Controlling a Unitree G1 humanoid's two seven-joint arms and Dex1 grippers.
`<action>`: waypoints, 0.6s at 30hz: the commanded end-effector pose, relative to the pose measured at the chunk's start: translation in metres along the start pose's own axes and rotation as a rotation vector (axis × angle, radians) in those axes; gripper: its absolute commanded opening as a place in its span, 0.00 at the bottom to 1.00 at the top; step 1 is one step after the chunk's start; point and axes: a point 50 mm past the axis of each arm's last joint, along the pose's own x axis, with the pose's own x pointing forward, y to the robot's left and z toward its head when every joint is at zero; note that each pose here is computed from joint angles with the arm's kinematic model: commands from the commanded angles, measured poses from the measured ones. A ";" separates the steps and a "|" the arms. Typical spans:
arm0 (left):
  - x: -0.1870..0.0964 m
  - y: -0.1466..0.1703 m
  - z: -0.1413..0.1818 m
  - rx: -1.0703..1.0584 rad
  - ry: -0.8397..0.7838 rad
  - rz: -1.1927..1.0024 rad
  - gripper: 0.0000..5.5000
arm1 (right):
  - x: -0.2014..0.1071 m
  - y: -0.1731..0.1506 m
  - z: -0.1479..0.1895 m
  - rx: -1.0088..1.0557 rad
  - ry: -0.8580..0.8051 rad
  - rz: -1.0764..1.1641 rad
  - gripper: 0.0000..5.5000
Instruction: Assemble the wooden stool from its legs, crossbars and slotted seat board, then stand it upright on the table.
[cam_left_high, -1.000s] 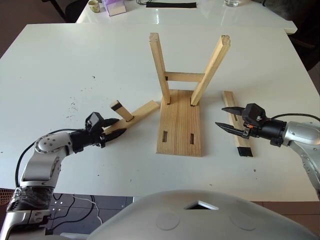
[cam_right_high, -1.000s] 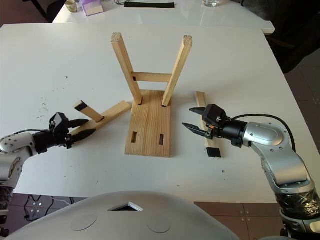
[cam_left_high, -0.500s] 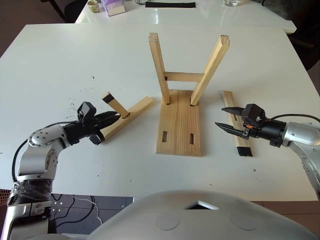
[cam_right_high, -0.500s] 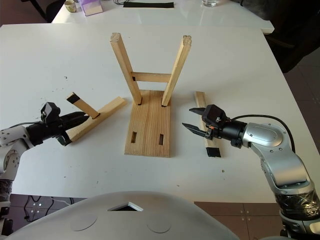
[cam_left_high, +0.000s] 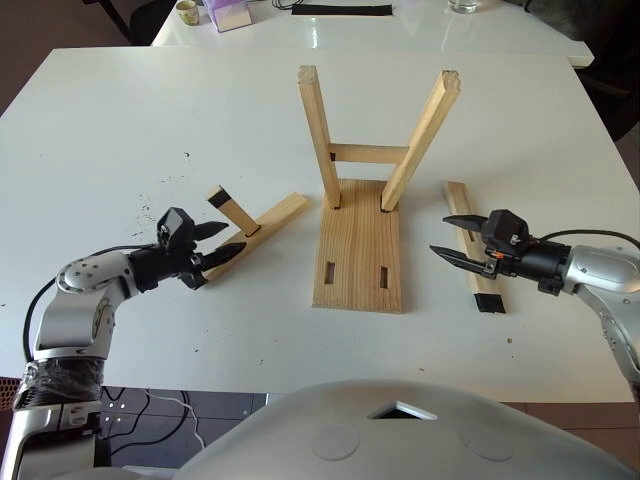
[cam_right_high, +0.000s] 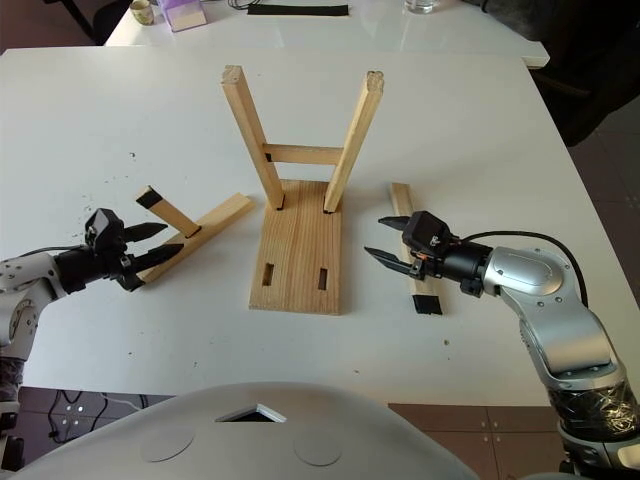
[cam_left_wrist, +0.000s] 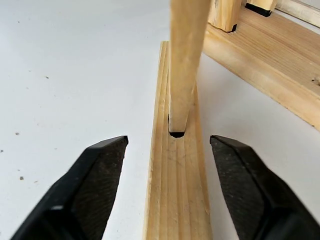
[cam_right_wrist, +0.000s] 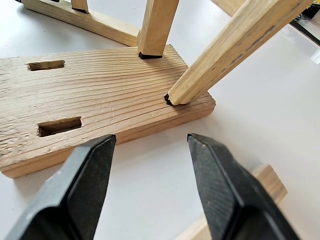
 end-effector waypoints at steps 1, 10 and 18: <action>0.002 0.004 -0.004 0.016 0.040 0.006 0.68 | 0.001 0.001 -0.001 -0.008 0.004 -0.004 0.48; 0.011 -0.004 -0.011 0.016 0.059 -0.025 0.68 | 0.001 0.003 0.000 -0.001 0.006 0.010 0.48; 0.008 -0.009 0.000 0.045 0.042 -0.047 0.68 | 0.000 0.005 -0.001 0.003 0.009 0.009 0.48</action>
